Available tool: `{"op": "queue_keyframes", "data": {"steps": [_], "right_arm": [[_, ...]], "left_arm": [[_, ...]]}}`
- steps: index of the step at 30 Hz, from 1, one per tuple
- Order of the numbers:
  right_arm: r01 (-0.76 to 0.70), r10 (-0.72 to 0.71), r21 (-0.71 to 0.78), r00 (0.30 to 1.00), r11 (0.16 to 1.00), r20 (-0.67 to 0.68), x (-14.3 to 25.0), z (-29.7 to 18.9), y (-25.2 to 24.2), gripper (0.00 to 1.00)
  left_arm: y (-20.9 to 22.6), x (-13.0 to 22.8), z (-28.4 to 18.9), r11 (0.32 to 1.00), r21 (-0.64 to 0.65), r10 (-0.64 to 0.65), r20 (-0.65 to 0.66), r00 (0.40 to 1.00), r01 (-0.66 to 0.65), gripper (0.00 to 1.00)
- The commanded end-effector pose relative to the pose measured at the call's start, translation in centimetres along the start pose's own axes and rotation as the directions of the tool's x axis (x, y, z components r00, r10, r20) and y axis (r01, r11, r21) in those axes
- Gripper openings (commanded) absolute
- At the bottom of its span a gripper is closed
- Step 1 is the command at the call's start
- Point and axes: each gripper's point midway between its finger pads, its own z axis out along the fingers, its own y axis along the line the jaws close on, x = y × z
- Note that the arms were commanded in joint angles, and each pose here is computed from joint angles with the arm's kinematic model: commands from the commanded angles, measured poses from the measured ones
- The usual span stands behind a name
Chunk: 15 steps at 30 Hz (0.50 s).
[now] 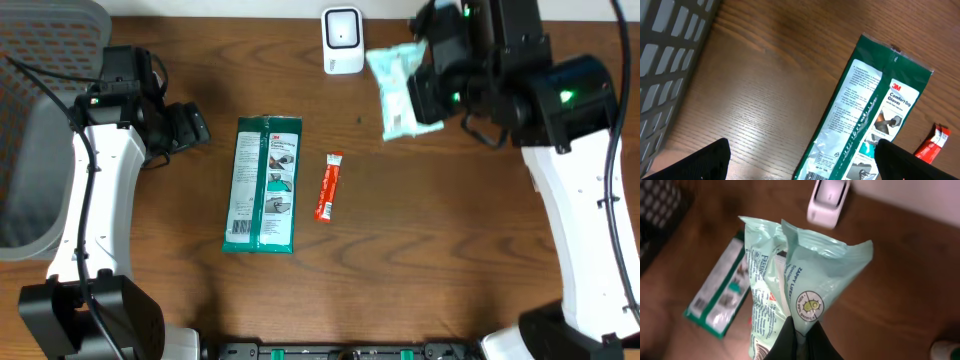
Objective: Scan the item barcode
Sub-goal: 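Lift the wipes pouch and carry it up to the scanner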
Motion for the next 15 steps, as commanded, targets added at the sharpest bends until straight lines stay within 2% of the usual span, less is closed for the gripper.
{"op": "queue_keyframes", "data": {"steps": [1, 8, 15], "right_arm": [[0.040, -0.043, 0.052, 0.997, 0.998, 0.059, -2.2, -0.3, -0.8, 0.01], [0.086, -0.093, 0.086, 0.992, 0.993, 0.085, -4.3, 3.4, -1.8, 0.01], [0.095, -0.130, 0.194, 0.975, 0.976, 0.181, -8.6, 9.9, -4.0, 0.01]], "left_arm": [[0.2, 0.0, 0.1, 1.000, -0.005, 0.001, -0.005, 1.000, -0.001, 0.93], [0.2, 0.0, 0.1, 1.000, -0.005, 0.001, -0.006, 1.000, -0.001, 0.92], [0.2, 0.0, 0.1, 1.000, -0.005, 0.001, -0.006, 1.000, -0.001, 0.92]]}}
